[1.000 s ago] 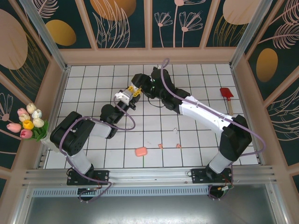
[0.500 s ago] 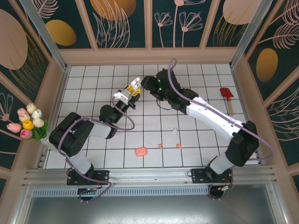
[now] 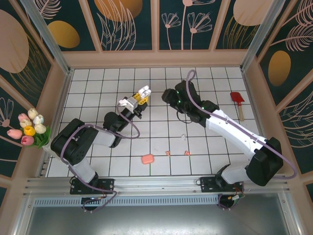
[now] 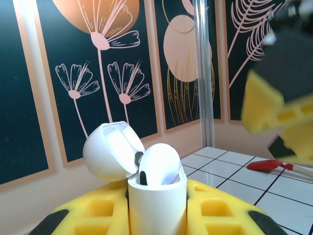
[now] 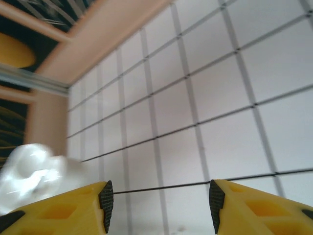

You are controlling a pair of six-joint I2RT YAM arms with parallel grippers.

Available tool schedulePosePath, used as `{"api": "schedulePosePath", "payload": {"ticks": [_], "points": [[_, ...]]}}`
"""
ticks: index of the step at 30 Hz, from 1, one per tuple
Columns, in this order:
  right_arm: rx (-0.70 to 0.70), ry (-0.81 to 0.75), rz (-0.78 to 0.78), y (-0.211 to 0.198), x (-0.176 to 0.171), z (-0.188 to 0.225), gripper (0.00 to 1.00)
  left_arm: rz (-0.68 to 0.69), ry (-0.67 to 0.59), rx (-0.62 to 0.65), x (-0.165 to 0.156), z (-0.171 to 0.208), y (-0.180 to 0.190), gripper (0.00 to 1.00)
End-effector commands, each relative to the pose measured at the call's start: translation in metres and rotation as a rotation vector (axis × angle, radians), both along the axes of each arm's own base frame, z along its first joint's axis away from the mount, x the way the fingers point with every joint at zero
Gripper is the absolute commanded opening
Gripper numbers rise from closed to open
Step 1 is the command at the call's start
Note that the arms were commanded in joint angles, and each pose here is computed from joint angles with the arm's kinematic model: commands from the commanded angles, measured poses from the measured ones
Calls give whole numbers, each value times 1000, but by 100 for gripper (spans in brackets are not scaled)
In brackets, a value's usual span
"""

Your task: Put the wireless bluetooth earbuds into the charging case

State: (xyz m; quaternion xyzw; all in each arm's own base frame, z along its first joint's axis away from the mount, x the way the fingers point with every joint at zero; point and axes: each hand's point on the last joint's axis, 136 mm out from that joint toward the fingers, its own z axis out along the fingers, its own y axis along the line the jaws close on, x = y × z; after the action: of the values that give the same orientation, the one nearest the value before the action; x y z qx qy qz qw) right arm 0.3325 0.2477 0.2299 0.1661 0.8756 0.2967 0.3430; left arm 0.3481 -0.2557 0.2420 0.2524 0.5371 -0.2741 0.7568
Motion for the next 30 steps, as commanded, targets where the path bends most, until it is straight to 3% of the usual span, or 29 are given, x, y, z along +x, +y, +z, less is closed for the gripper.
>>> {"api": "schedulePosePath", "payload": {"ticks": [1,9,20,30], "points": [[-129,116,-95,-43,-18,-50,57,-20,-178,-109,-25,52,10,0],[-359,350,-114,-87,-66,-152,56,-22,-168,-99,-24,50,9,0],[-622,434,125,-74,-84,-194,56,-21,-167,-98,-23,52,9,0],[-572,460,138,-61,-84,-213,57,-15,-174,-97,-22,54,9,0]]}}
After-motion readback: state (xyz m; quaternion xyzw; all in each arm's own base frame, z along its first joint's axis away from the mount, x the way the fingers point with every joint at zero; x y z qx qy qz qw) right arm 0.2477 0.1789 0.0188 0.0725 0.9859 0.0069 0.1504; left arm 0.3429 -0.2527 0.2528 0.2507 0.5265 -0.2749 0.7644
